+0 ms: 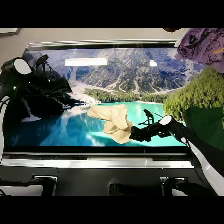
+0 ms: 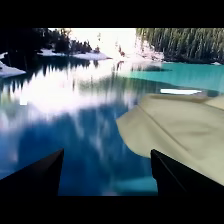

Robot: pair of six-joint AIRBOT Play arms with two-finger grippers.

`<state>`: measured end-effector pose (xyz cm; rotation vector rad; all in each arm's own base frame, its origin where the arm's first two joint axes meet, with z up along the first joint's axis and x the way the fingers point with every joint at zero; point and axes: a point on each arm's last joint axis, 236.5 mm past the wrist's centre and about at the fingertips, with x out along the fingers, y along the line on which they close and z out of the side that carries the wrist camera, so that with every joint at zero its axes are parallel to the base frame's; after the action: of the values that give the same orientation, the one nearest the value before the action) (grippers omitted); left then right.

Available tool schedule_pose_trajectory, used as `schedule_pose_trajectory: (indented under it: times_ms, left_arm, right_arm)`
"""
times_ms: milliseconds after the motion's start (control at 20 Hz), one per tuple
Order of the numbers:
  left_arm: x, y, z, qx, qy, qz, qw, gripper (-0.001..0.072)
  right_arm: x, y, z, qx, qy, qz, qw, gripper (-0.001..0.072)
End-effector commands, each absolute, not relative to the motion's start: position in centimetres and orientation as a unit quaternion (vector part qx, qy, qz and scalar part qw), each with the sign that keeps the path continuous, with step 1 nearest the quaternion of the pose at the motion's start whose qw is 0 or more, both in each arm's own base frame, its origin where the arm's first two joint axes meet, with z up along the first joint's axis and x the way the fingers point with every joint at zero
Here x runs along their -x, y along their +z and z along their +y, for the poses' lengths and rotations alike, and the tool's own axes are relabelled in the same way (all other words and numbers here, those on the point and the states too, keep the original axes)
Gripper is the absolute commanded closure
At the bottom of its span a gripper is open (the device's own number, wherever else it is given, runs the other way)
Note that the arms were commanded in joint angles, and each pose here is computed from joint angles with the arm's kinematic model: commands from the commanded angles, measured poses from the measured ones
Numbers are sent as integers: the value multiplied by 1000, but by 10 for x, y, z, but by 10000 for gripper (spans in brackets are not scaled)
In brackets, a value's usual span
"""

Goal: Fold the clothes and pants, and hang the long-sleeved shirts on hangers.

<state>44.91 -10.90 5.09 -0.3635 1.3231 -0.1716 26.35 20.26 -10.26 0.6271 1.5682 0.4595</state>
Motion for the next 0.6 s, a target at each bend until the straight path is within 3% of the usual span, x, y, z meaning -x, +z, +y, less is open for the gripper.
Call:
schedule_pose_trajectory:
  times_ms: [0, 200, 550]
  left_arm:
    - [-440, 25, -116, 178, -105, 636, 743, 92]
    - [-439, -16, -168, 295, -204, 627, 692, 96]
    - [-418, -88, -228, 290, -230, 669, 644, 114]
  right_arm:
    - [-269, -89, 205, -276, 207, 676, 651, 686]
    - [-273, -61, 194, -259, 190, 665, 674, 685]
    - [-263, -46, 193, -257, 194, 669, 670, 685]
